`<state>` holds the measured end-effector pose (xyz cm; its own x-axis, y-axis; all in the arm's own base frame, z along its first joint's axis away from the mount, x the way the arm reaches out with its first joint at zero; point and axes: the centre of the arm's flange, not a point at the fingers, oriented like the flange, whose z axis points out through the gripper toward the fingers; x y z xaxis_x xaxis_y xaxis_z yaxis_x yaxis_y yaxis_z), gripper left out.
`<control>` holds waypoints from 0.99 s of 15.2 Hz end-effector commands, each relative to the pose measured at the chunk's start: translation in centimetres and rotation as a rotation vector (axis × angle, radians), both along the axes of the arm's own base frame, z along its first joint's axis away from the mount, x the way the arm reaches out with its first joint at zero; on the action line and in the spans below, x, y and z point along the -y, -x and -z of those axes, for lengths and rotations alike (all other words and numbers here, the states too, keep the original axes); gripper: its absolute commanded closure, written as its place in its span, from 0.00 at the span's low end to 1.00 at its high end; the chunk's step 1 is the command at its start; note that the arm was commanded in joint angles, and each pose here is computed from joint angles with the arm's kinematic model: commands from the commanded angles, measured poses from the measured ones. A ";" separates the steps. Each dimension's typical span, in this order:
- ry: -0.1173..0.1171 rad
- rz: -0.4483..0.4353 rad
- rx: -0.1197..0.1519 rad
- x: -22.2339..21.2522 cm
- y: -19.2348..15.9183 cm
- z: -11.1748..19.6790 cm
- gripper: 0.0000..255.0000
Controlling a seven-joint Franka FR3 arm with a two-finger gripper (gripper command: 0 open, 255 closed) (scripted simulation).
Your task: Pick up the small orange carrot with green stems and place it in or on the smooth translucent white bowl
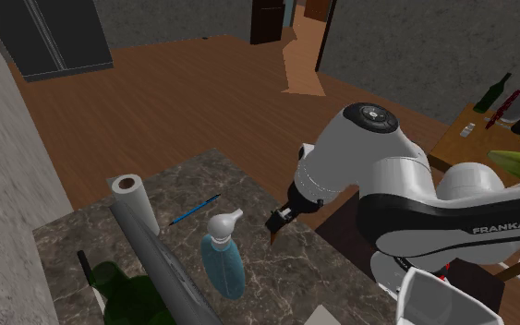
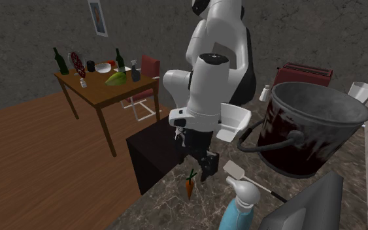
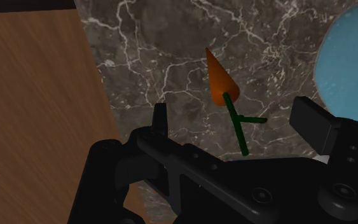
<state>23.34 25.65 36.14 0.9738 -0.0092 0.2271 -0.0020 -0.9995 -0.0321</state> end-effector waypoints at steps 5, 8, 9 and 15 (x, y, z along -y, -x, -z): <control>-0.006 0.000 0.007 -0.7 -0.3 3.3 0.00; -0.006 0.000 0.007 -0.8 -0.6 4.6 0.00; -0.006 0.000 0.007 -0.8 -0.6 4.6 0.00; -0.006 0.000 0.007 -0.8 -0.6 4.6 0.00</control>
<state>23.98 26.44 31.55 0.9723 -0.0109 0.2335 -0.0021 -0.9993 -0.0382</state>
